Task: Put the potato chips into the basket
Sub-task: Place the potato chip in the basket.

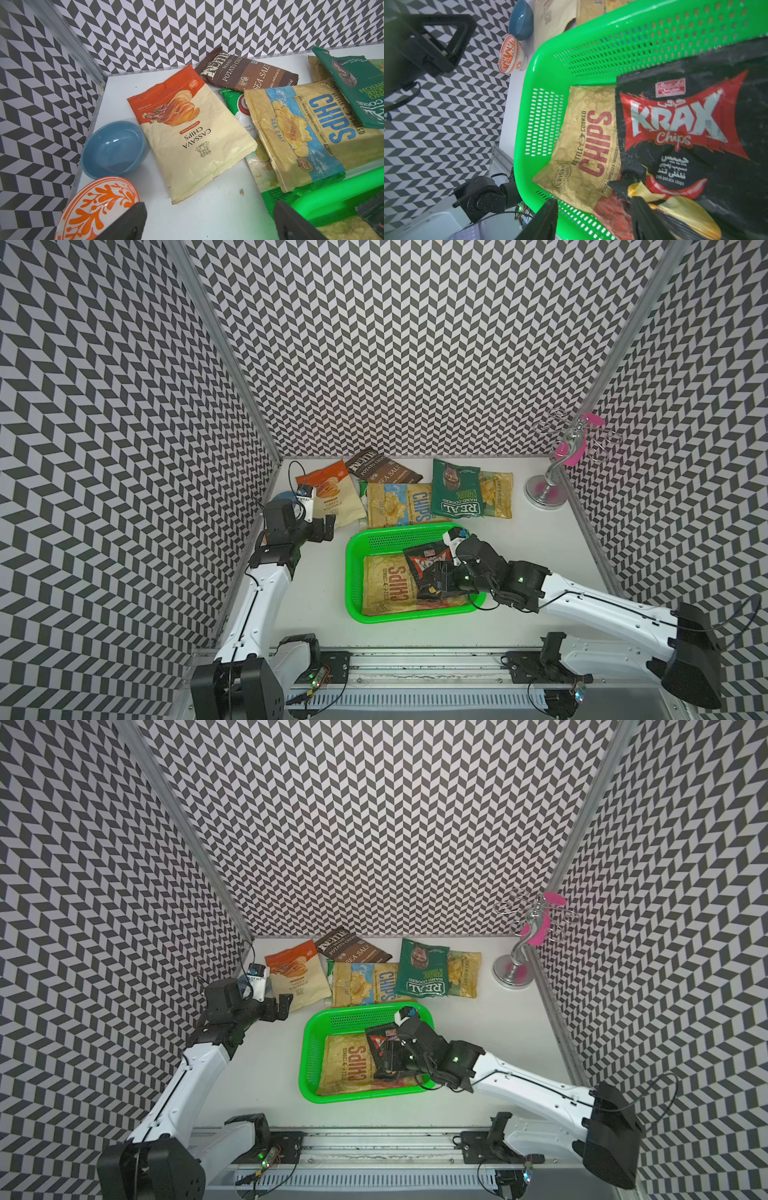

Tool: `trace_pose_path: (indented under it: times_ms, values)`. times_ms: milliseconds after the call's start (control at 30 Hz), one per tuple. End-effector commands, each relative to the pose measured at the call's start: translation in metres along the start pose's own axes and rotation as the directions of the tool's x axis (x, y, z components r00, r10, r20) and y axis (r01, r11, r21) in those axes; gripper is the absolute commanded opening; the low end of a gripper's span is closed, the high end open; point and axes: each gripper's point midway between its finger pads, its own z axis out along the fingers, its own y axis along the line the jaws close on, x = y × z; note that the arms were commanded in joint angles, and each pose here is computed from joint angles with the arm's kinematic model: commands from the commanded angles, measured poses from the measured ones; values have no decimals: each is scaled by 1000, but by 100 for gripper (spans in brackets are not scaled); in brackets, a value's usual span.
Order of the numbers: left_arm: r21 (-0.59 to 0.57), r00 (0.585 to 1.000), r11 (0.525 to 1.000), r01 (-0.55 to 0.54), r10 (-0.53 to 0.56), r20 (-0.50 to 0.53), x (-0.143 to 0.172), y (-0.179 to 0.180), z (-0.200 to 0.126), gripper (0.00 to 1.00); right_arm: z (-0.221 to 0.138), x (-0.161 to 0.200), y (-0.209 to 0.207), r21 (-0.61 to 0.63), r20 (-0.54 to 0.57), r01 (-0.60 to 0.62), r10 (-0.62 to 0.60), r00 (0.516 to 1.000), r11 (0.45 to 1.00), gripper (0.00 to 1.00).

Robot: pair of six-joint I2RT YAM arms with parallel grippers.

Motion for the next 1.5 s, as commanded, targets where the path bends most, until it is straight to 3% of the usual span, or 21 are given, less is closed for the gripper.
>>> trace_pose_path:
  times_ms: [0,133,300,467,633,733,867,967,1067,1233,1467]
  values:
    - [13,1000,1000,-9,9,13,-3,-2,0,99,5,20,2,-82,-85,56,-63,994,995,46]
    - [15,1000,1000,-8,8,8,-2,-2,2,99,25,33,-13,-33,-155,50,-55,986,998,45]
    - [11,1000,1000,-8,8,8,-2,-2,1,99,56,48,-38,68,-244,69,-51,968,995,51]
    - [8,1000,1000,-6,6,5,-1,-1,2,99,67,48,-50,129,-252,93,-58,966,987,55]
    - [10,1000,1000,-6,6,2,-1,-1,3,99,42,13,-18,74,-141,145,-133,981,987,63]
    - [11,1000,1000,-7,7,-1,0,-1,4,99,15,-12,6,31,-44,197,-195,980,980,81]
    - [14,1000,1000,-6,6,-10,3,-1,6,99,-20,-45,24,12,97,223,-223,970,975,96]
    - [18,1000,1000,-7,7,-12,3,-2,7,99,-37,-68,25,-31,145,208,-202,969,978,99]
    - [21,1000,1000,-8,8,-14,4,-2,7,99,-46,-96,1,-21,196,145,-138,971,989,98]
    - [37,1000,999,-11,12,-20,5,-5,8,99,-60,-151,-78,70,327,-58,32,945,996,97]
    - [45,1000,999,-13,14,-27,8,-6,9,99,-49,-195,-173,100,431,-247,182,884,964,81]
